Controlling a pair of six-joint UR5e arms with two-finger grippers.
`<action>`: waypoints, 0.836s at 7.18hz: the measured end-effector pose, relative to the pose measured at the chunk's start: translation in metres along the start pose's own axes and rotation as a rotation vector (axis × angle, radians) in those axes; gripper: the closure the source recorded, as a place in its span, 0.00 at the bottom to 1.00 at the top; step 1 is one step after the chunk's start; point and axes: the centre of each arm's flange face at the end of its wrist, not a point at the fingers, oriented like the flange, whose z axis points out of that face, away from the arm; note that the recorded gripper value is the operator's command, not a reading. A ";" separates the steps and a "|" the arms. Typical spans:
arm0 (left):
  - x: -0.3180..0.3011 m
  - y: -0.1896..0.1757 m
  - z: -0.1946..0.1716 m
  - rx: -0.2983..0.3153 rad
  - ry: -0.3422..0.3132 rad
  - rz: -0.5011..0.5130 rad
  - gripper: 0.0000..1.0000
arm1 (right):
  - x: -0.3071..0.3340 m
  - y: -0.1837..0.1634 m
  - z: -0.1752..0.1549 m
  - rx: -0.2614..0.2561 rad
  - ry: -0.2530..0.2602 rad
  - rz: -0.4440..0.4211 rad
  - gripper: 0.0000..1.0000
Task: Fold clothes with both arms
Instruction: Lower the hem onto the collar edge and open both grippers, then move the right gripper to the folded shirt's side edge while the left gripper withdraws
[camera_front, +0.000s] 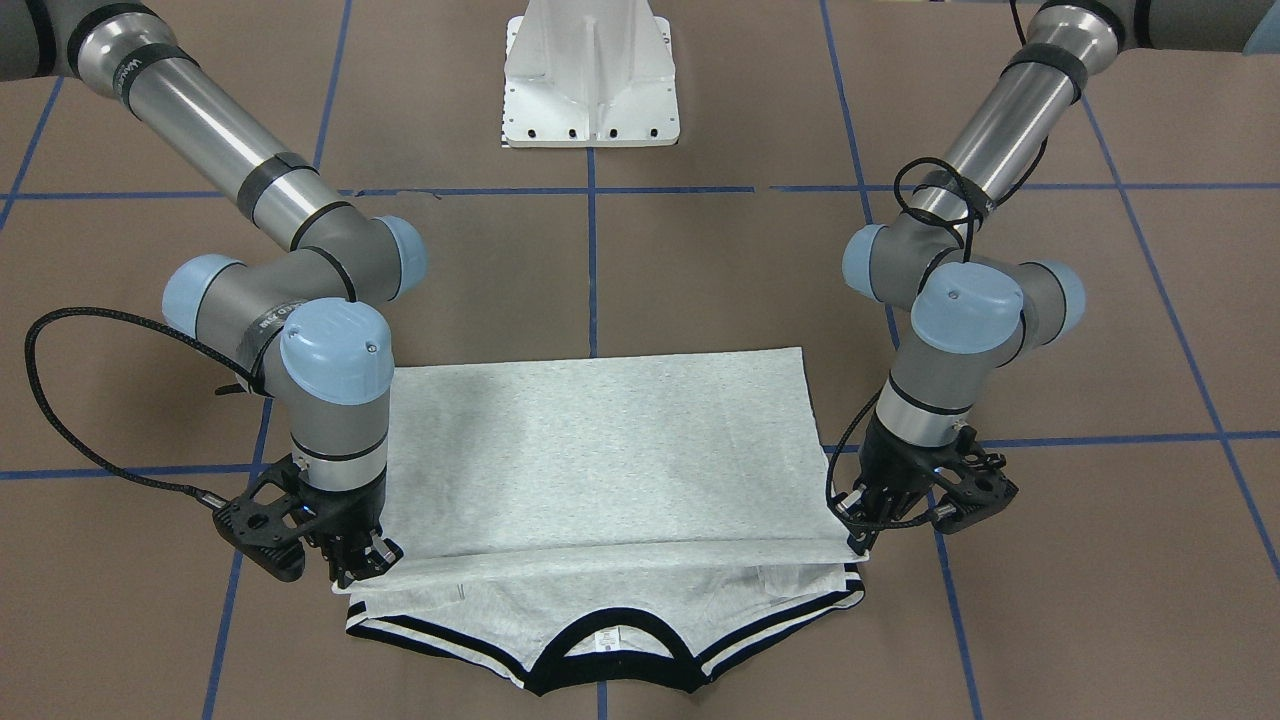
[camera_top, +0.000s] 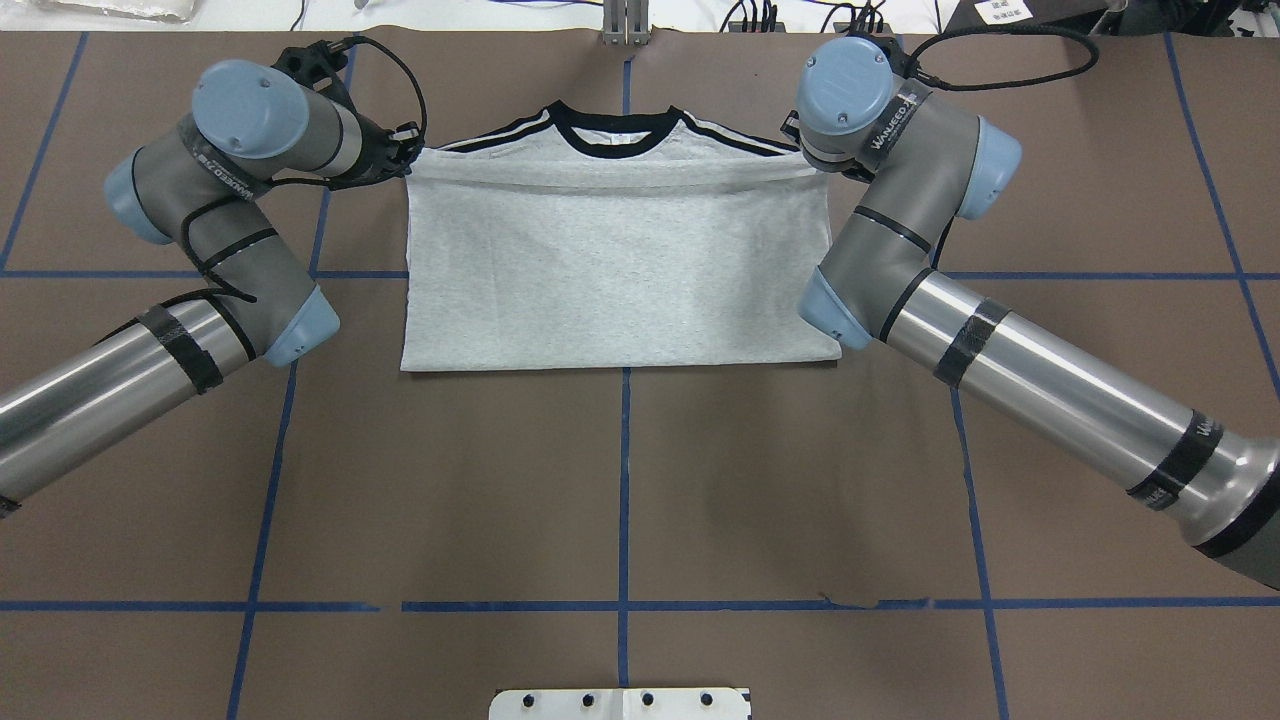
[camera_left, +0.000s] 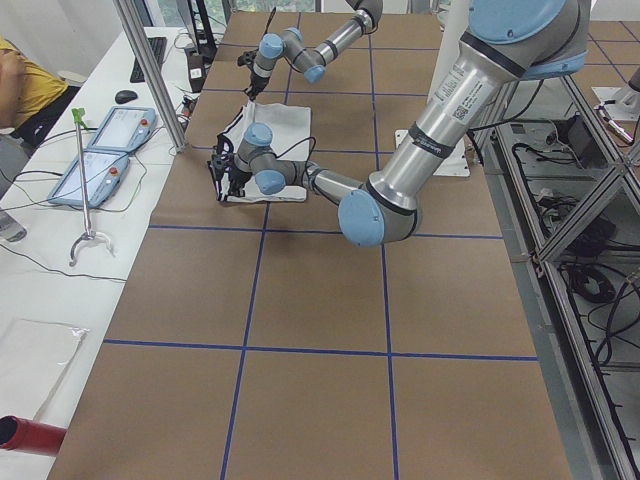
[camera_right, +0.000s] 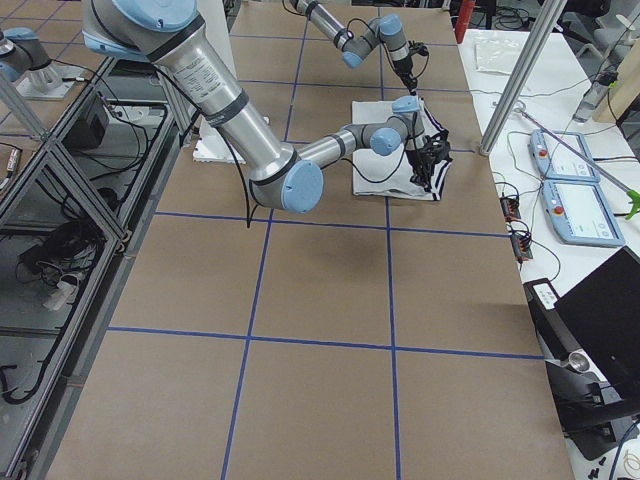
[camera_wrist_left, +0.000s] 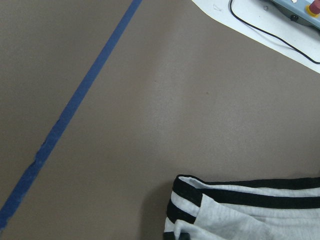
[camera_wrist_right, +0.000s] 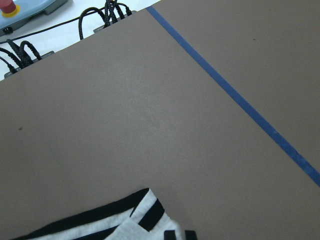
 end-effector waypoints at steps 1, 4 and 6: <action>-0.001 -0.003 0.000 0.004 -0.002 0.011 0.71 | 0.000 -0.001 0.000 0.002 0.000 0.000 0.51; -0.004 -0.024 -0.009 0.024 0.003 0.019 0.63 | 0.000 -0.002 -0.013 0.000 -0.028 0.005 0.41; -0.002 -0.034 -0.019 0.014 0.022 0.036 0.58 | 0.034 0.020 -0.036 -0.044 -0.084 -0.005 0.30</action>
